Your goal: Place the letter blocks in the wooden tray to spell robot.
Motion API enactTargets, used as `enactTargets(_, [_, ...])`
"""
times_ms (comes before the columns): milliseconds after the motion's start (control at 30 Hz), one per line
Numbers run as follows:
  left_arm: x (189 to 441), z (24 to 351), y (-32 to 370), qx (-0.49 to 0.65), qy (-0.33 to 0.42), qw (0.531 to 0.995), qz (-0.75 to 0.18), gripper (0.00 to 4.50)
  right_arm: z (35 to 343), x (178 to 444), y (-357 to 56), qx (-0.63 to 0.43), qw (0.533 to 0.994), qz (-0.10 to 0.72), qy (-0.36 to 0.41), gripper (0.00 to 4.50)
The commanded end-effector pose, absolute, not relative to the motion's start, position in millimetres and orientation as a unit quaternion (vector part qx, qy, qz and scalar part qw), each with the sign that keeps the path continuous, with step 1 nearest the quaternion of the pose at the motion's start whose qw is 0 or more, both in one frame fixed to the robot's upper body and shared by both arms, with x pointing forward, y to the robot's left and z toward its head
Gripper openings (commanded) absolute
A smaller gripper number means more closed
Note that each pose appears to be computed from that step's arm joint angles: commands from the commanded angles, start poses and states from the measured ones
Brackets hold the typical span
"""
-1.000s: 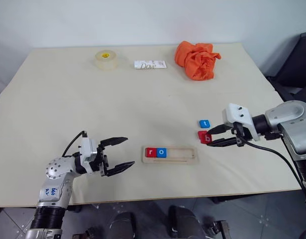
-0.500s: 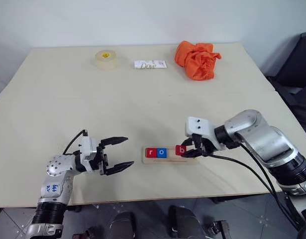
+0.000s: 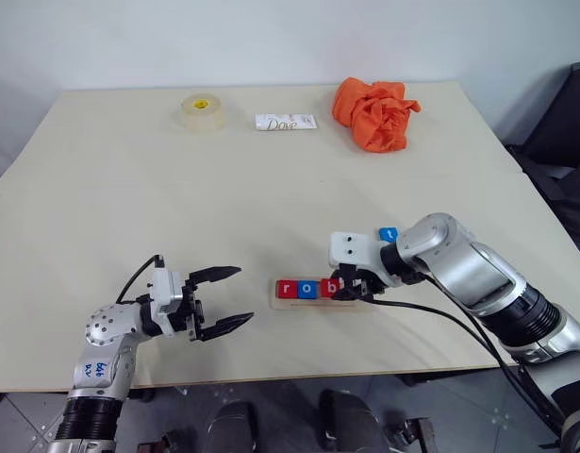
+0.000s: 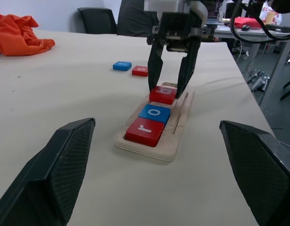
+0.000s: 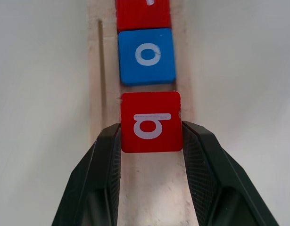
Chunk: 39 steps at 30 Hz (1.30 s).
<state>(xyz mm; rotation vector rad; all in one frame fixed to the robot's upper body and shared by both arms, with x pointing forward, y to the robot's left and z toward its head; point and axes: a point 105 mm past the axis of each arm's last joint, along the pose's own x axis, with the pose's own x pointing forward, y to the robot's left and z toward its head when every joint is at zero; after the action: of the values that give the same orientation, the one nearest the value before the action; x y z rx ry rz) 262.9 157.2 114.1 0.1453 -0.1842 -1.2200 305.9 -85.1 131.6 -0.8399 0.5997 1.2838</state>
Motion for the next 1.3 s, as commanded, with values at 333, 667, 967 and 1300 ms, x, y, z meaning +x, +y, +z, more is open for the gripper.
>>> enactTargets(333, [263, 123, 160, 0.079, -0.105, 0.815, -0.565, 4.50, 138, 307, -77, -0.392, 0.678, 0.571, 0.247, 2.22])
enactTargets(667, [266, 124, 159, 0.080, -0.107, 0.814, -0.565, 4.50, 147, 304, -76, -0.393, 0.682, 0.570, 0.234, 4.46])
enactTargets(967, [270, 125, 159, 0.081, -0.108, 0.811, -0.569, 4.50, 159, 295, -83, -0.365, 0.694, 0.581, 0.218, 4.29])
enactTargets(1300, [271, 126, 157, 0.081, -0.109, 0.809, -0.572, 4.50, 163, 286, -74, -0.320, 0.691, 0.618, 0.193, 1.00])
